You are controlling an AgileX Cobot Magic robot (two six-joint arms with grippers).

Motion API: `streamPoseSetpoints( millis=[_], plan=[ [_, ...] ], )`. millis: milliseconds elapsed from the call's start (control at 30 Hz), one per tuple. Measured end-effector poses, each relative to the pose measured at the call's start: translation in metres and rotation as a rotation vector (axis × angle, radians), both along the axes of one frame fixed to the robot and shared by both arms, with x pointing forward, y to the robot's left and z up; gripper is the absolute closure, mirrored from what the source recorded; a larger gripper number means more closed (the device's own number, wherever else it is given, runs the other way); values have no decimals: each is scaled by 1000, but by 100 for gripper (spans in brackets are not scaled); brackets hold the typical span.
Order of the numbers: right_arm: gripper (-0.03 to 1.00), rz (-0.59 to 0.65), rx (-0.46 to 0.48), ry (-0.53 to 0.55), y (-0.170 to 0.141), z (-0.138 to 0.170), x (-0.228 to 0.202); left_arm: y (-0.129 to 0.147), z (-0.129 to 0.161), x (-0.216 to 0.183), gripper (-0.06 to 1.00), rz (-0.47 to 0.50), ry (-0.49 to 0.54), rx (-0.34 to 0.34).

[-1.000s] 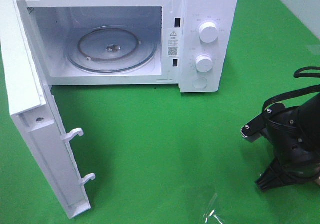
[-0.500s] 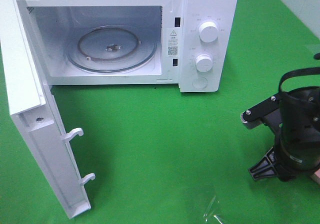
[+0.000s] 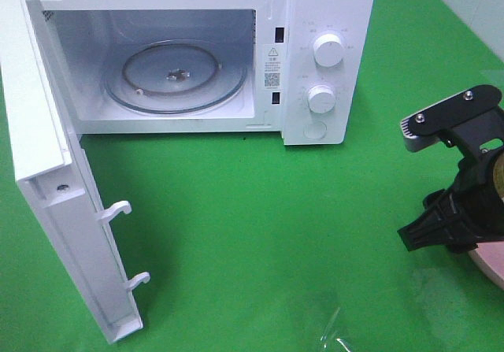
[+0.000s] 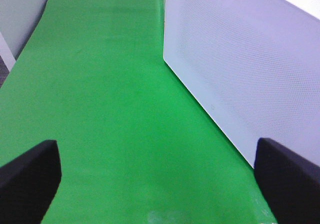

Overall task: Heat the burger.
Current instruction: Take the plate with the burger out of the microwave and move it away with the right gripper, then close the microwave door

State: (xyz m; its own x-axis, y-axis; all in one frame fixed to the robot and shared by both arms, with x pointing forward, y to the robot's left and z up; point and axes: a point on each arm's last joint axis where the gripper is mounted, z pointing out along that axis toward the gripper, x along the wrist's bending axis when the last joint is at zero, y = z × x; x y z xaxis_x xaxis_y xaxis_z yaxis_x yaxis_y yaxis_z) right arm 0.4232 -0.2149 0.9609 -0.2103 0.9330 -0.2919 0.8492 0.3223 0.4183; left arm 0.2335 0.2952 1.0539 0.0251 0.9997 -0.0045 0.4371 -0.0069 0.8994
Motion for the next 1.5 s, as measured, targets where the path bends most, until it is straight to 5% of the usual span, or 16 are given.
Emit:
streamPoseSetpoints(
  millis=[267,467,933,1500],
  plan=[
    [23,135,154,-22,1,32,-23,0,0,0,-3,0,0,0],
    [21,183,263,-73,-5,58,-44,0,0,0,-3,0,0,0],
    [21,146,251,-136,-56,109,-108,0,0,0,-3,0,0,0],
    [21,162,298,-176,-89,95,-159,0,0,0,-3,0,0,0]
  ],
)
